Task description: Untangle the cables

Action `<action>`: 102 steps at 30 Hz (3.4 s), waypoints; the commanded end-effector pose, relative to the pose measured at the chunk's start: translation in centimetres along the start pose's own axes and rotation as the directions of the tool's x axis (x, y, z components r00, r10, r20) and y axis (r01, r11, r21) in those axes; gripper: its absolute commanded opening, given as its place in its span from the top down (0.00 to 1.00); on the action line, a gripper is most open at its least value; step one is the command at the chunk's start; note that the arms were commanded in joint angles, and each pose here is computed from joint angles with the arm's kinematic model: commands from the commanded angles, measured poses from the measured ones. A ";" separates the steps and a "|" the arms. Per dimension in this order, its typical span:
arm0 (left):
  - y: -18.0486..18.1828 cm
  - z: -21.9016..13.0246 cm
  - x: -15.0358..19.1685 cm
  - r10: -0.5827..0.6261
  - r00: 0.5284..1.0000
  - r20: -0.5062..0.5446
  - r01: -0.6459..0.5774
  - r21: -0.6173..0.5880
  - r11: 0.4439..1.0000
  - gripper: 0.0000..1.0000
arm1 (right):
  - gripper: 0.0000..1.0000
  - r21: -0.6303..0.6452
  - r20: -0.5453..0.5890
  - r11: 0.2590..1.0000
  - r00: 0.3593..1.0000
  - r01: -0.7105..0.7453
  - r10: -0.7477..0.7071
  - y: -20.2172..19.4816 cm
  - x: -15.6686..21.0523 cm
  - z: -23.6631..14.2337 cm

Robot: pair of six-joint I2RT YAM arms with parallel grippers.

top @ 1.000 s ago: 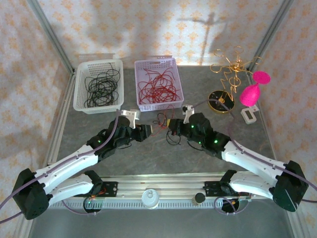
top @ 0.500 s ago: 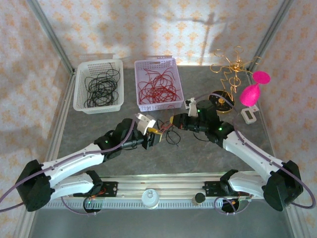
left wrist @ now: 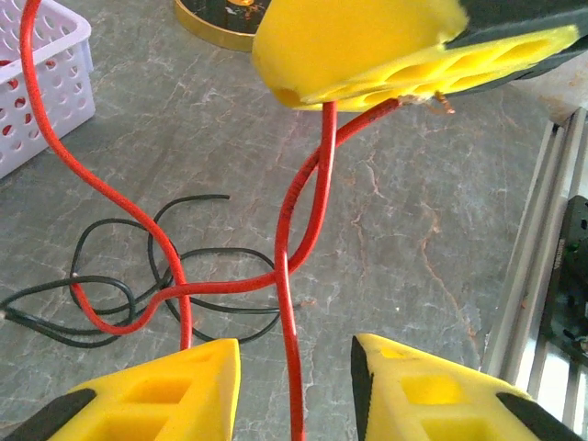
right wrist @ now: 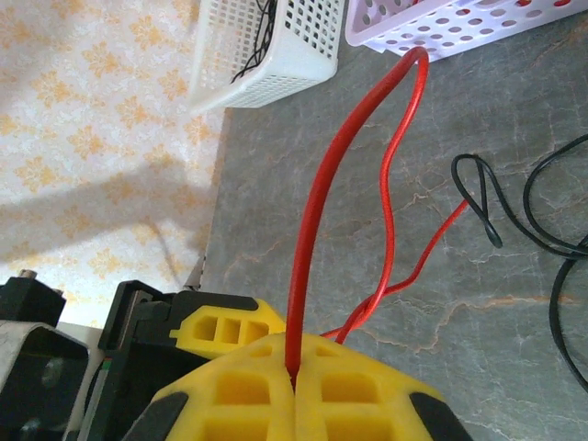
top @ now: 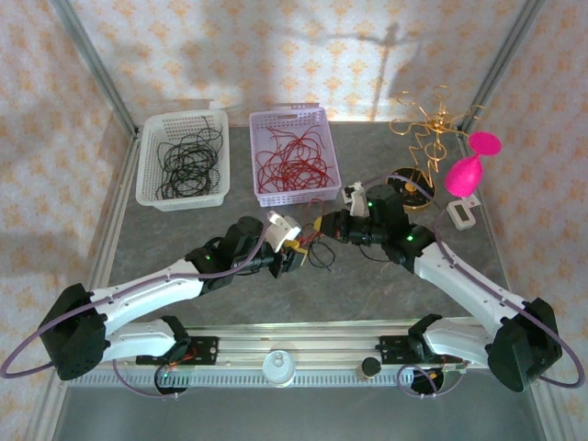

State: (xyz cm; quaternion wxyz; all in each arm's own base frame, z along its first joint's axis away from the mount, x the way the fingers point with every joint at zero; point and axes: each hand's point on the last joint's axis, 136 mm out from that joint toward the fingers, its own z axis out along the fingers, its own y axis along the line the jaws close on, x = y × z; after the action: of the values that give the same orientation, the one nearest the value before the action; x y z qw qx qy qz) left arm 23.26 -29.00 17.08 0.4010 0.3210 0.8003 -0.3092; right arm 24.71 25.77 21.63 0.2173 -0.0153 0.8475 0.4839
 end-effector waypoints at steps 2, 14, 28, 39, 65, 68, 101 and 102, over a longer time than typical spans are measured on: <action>0.2 0.1 -0.4 0.038 0.999 0.003 -0.038 -0.018 0.999 0.69 | 1.00 -0.078 0.030 0.997 0.999 0.025 -0.022 2.4 -0.8 -0.9; 0.9 0.0 -1.3 0.017 1.000 0.017 -0.016 -0.072 0.997 1.00 | 0.84 -0.085 0.085 0.993 0.993 0.086 -0.078 2.2 -1.2 -1.3; 0.1 -0.7 -1.6 -0.013 1.000 0.011 0.014 -0.036 0.999 1.00 | 0.57 -0.177 0.199 0.977 0.977 0.117 -0.081 3.4 -2.6 -1.9; 0.2 -0.7 -1.2 -0.009 1.000 -0.013 0.008 -0.041 0.999 1.00 | 0.55 -0.257 0.071 0.960 0.989 -0.109 0.131 1.2 -0.8 1.0; 0.4 -0.7 1.6 -0.082 0.993 -0.083 0.079 -0.045 0.996 1.00 | 0.96 -0.431 0.364 0.878 0.930 0.209 -0.043 5.3 -6.1 0.6; 0.4 -1.1 1.4 -0.100 0.994 -0.052 0.098 -0.042 0.994 1.00 | 0.99 -0.383 0.420 0.888 0.904 0.253 -0.077 5.4 -6.3 -0.6; -2.1 -15.7 -16.5 0.042 0.866 0.499 0.014 -0.108 0.994 1.00 | 1.00 -0.056 0.453 0.993 0.883 -0.106 0.120 -10.1 -5.6 -3.6; -1.8 -16.1 -17.1 0.053 0.858 0.512 0.018 -0.132 0.991 1.00 | 1.00 -0.051 0.443 0.995 0.892 -0.082 0.096 -10.1 -5.3 -3.5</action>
State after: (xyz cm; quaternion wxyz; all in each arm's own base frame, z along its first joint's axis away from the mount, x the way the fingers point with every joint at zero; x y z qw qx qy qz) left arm 21.65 -24.42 36.92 0.5731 0.2312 0.6932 -0.3710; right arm 30.69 16.59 16.64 0.3783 0.1394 0.7775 0.4826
